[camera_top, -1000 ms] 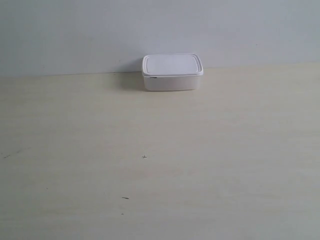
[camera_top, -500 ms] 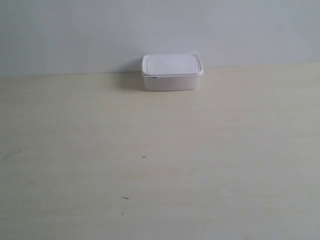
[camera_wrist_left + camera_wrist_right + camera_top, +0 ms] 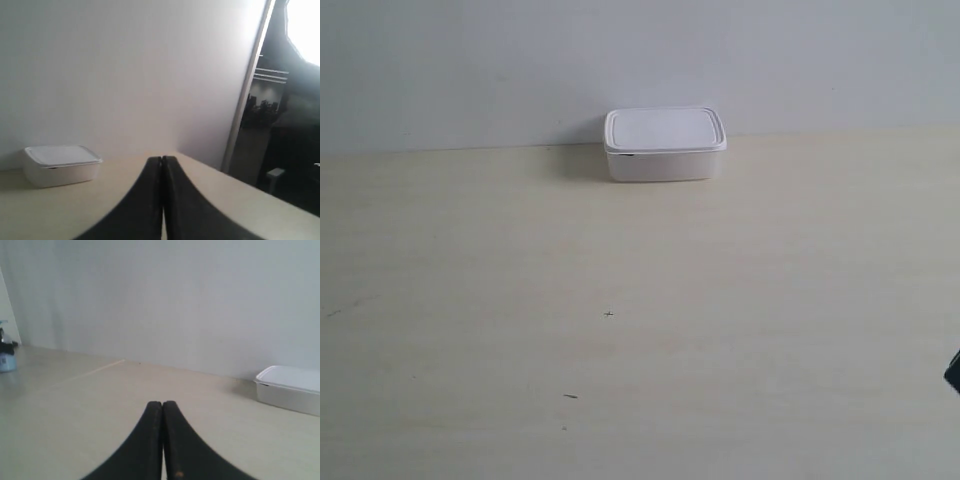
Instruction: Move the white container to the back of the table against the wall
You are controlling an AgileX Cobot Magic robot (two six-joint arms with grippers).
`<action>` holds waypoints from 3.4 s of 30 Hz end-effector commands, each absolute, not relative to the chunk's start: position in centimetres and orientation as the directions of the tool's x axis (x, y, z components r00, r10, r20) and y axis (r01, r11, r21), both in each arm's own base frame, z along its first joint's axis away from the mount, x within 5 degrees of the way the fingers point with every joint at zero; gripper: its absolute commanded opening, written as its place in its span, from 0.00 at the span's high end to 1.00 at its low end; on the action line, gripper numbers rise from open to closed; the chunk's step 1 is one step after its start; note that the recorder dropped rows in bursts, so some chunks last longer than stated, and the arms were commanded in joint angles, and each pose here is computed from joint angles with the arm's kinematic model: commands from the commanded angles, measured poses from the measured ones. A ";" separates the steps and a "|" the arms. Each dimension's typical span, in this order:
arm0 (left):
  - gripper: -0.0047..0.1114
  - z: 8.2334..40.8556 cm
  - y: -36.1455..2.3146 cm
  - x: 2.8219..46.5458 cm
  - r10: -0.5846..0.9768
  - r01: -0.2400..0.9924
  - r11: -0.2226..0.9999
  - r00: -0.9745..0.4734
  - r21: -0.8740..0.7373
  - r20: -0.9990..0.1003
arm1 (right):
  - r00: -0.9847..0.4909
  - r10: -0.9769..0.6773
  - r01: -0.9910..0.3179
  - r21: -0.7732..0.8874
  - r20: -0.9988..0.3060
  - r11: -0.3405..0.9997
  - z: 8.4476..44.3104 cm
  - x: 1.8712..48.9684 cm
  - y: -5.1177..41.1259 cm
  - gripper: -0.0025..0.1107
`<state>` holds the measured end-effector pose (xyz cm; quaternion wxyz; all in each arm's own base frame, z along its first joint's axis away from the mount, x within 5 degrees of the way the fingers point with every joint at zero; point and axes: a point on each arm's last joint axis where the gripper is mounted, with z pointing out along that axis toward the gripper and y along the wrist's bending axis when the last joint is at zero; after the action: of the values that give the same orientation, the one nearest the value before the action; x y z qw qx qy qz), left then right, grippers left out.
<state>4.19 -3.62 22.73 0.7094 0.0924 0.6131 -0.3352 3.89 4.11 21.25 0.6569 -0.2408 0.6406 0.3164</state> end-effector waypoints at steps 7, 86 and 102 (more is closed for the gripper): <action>0.96 20.6 -1.1 5.6 -0.274 0.264 0.922 -0.065 -0.281 -0.959 | -0.116 -0.026 -0.749 0.071 -0.993 0.659 19.7 3.5 4.4 0.98; 0.96 19.1 3.6 4.5 -0.468 -0.495 0.743 0.099 -0.451 -0.878 | -0.195 0.320 -0.158 0.352 -0.927 0.922 19.3 5.4 1.5 0.98; 0.96 19.1 3.6 4.5 -0.468 -0.495 0.743 0.099 -0.451 -0.878 | -0.195 0.320 -0.158 0.352 -0.927 0.922 19.3 5.4 1.5 0.98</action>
<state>4.52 3.58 19.17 0.6481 -0.3563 0.6729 0.0137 5.39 1.58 19.46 0.6297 0.0527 0.7508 0.1921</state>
